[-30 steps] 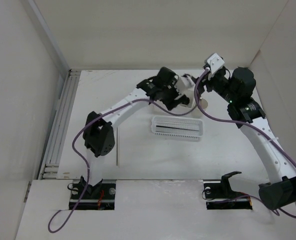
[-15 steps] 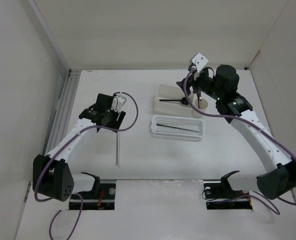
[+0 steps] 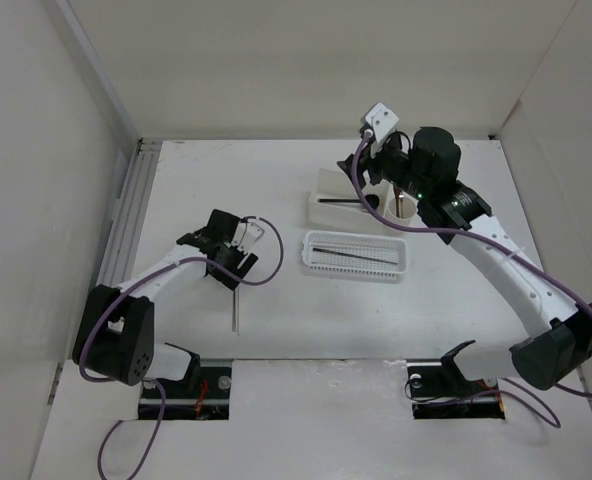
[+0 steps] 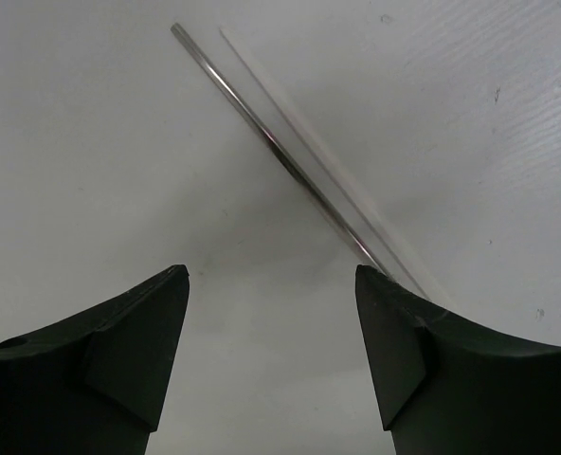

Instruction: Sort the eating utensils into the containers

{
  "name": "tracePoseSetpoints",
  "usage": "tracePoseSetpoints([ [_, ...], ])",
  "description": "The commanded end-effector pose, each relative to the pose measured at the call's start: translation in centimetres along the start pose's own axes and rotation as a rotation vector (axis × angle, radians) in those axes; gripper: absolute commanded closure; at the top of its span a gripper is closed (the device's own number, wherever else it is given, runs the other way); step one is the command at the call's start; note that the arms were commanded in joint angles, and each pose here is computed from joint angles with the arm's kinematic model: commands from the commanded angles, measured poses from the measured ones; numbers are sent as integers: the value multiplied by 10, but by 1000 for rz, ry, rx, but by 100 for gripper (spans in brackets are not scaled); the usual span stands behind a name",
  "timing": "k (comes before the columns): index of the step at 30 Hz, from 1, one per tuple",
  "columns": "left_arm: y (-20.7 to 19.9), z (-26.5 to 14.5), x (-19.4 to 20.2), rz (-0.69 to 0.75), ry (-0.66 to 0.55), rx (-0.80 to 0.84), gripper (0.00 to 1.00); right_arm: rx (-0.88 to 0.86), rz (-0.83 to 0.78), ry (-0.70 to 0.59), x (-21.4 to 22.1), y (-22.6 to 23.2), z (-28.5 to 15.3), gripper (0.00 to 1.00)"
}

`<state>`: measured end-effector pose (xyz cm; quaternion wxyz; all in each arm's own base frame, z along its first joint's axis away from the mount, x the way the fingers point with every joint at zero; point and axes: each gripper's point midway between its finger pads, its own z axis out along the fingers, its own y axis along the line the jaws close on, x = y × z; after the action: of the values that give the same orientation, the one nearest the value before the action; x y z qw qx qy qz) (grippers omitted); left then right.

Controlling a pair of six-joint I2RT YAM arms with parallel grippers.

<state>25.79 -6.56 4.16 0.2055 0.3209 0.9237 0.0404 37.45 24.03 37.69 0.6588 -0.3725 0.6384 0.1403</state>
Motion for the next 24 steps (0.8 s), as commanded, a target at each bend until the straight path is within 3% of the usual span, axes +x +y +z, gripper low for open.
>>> tracePoseSetpoints([
  [1,-4,6,-5,22,-35,18,32,66,4,-63,-27,-10,-15,22],
  [16,-18,20,-5,1,-10,83,35,125,-5,-54,-29,-20,-23,22],
  [21,-16,27,14,39,55,64,64,143,-13,-38,-25,-23,-24,22],
  [24,-6,29,28,58,90,37,76,148,-20,-26,-23,-24,-25,22],
])
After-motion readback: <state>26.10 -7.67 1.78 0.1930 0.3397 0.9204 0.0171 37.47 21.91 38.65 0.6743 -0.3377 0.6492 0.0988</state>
